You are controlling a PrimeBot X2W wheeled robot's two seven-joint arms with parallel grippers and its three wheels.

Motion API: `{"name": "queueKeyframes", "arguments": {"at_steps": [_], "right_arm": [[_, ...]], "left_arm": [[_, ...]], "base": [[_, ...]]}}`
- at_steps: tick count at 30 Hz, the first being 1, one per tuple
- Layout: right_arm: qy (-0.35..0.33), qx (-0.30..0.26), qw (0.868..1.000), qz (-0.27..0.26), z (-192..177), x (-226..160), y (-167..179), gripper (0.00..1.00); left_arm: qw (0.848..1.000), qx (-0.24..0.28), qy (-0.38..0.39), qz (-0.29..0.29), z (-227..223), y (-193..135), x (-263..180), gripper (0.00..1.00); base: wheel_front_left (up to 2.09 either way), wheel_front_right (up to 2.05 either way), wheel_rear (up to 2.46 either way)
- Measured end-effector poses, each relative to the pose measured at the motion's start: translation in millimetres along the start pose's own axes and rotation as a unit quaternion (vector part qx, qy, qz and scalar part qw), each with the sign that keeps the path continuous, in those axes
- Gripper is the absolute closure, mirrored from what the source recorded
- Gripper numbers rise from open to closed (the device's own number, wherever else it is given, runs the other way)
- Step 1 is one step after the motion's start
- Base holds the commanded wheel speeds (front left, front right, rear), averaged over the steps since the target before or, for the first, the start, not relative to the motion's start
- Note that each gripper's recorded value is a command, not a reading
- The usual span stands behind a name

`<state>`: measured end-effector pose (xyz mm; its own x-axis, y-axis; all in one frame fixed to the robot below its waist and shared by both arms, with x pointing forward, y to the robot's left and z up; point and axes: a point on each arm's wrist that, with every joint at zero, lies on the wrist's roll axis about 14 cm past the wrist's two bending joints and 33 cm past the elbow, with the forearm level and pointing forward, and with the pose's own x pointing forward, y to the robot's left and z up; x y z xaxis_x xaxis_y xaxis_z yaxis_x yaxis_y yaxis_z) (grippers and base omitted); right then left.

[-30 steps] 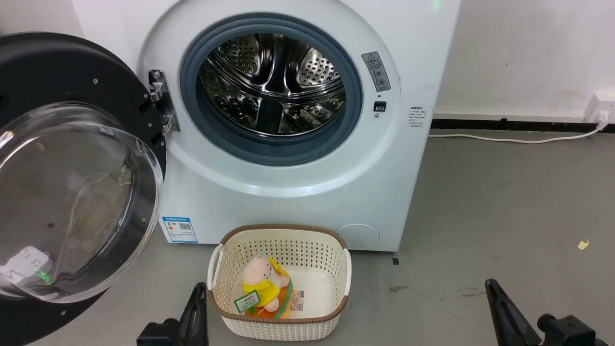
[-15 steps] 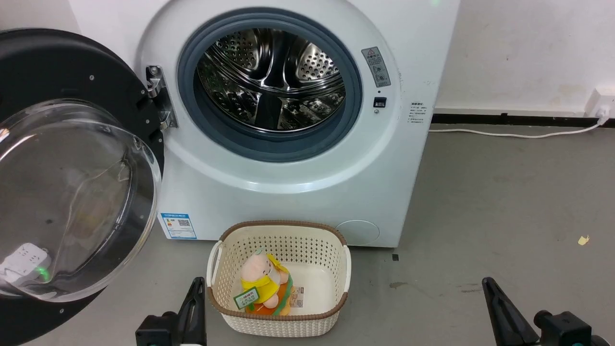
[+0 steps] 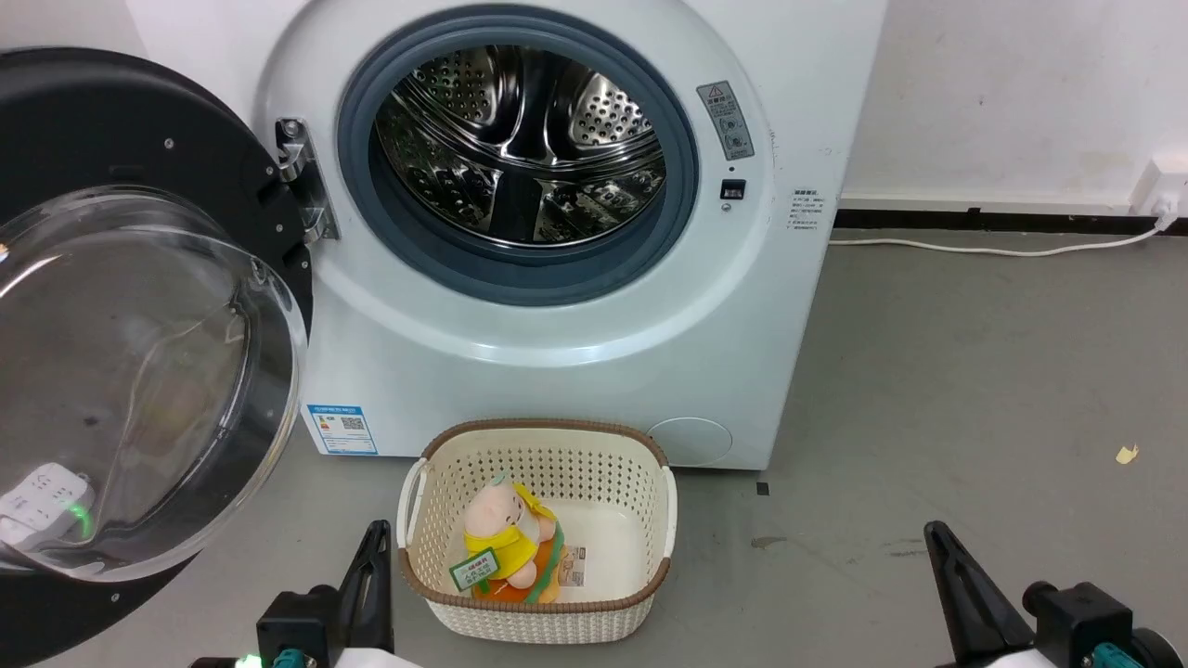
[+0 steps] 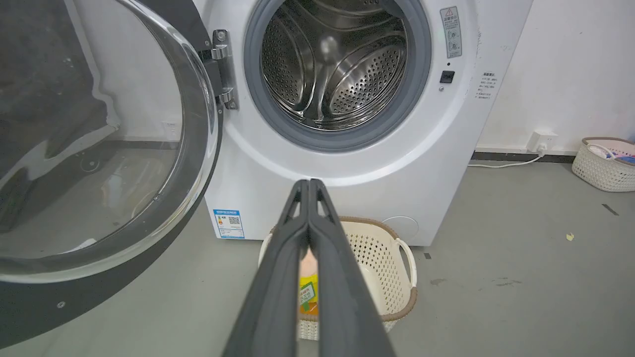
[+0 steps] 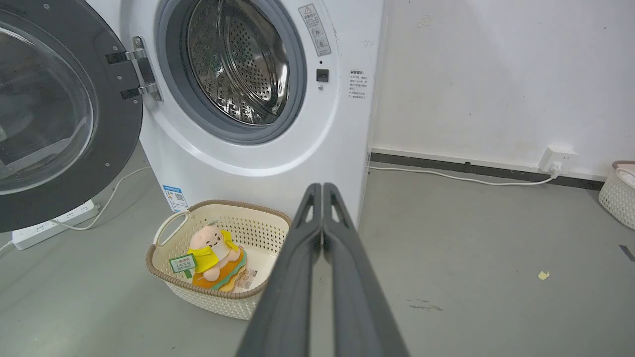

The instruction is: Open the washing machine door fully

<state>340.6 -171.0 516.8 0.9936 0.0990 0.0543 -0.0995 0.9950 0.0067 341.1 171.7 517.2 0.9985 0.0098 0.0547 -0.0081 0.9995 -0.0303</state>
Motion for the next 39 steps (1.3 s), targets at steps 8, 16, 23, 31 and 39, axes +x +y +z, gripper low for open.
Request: {"name": "queueKeyframes", "arguments": {"at_steps": [8,16,23,31,39], "right_arm": [[0.004,-0.004,1.0,0.002,1,4,1,1.0],[0.01,-0.009,1.0,0.004,1,8,2,1.0],[0.014,-0.011,1.0,0.006,1,11,2,1.0],[0.021,-0.014,1.0,0.008,1,15,3,1.0],[0.027,-0.018,0.999,0.009,0,18,4,1.0]], "left_arm": [[1.0,0.004,0.007,-0.002,-1,0,2,1.0],[1.0,0.01,0.012,-0.001,-1,2,6,1.0],[1.0,0.015,0.014,-0.002,0,3,10,1.0],[1.0,0.017,0.021,-0.004,1,1,15,1.0],[0.999,0.021,0.023,-0.004,2,3,19,1.0]], "base": [[0.0,0.0,0.0],[0.0,0.0,0.0],[0.0,0.0,0.0],[0.0,0.0,0.0],[0.0,0.0,0.0]]}}
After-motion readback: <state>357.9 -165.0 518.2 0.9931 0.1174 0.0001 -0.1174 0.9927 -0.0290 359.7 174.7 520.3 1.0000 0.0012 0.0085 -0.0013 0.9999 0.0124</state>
